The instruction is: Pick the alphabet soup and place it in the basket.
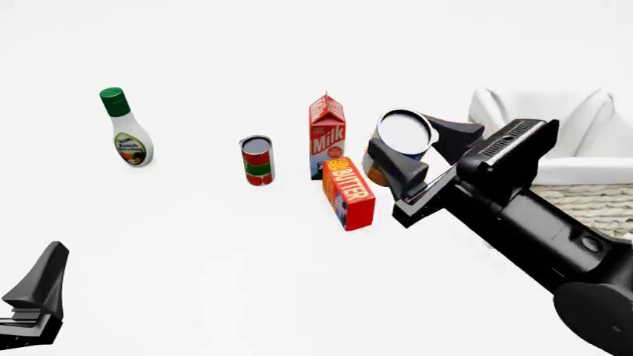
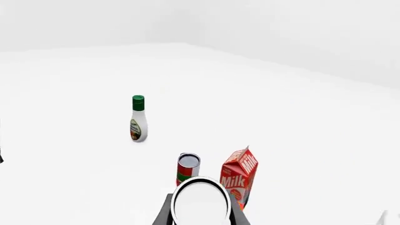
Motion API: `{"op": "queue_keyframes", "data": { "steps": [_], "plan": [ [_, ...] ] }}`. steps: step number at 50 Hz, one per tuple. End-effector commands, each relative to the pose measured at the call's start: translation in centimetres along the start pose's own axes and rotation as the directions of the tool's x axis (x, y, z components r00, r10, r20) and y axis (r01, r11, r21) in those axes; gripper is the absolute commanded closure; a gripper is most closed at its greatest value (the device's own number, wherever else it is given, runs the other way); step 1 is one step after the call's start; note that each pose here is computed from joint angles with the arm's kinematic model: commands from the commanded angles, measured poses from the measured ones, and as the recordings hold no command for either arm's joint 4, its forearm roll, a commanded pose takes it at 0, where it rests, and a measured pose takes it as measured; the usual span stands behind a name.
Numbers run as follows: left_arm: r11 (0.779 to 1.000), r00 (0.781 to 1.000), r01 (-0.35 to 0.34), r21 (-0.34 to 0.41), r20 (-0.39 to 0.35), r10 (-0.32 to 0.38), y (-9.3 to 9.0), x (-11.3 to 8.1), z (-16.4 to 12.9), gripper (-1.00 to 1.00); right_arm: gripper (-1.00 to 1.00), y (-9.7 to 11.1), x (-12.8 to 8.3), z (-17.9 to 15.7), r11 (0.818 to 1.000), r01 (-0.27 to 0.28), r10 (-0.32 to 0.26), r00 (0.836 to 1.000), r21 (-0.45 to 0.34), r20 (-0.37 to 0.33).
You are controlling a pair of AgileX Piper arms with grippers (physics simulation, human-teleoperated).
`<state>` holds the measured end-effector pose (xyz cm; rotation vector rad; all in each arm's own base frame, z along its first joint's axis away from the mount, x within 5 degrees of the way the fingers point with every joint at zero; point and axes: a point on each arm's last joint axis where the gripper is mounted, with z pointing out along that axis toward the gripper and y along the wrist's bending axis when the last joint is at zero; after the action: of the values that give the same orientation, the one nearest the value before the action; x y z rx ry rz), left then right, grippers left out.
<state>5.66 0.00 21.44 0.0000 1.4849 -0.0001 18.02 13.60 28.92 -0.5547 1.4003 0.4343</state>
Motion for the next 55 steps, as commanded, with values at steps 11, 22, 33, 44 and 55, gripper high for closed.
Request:
{"op": "queue_keyframes", "data": {
  "steps": [11, 22, 33, 44, 55],
  "plan": [
    [1.0, 1.0, 0.0, 0.0, 0.0, 0.0, 0.0, 0.0, 0.0, -1.0, 1.0, -4.5, -6.1, -3.1, 0.977, 0.05, -0.068, 0.995, 0.208, 0.078],
    [1.0, 1.0, 0.0, 0.0, 0.0, 0.0, 0.0, 0.0, 0.0, -1.0, 1.0, -6.2, -8.4, -4.0, 0.952, 0.064, -0.094, 0.992, 0.299, 0.087],
    [1.0, 1.0, 0.0, 0.0, 0.0, 0.0, 0.0, 0.0, 0.0, -1.0, 1.0, -7.8, -9.6, -5.2, 0.918, 0.078, -0.116, 0.99, 0.389, 0.075],
    [1.0, 1.0, 0.0, 0.0, 0.0, 0.0, 0.0, 0.0, 0.0, -1.0, 1.0, -9.0, -11.0, -7.3, 0.864, 0.116, -0.156, 0.987, 0.489, 0.042],
    [1.0, 1.0, 0.0, 0.0, 0.0, 0.0, 0.0, 0.0, 0.0, -1.0, 1.0, -10.1, -10.8, -9.6, 0.791, 0.137, -0.16, 0.987, 0.597, -0.015]
  ]
}}
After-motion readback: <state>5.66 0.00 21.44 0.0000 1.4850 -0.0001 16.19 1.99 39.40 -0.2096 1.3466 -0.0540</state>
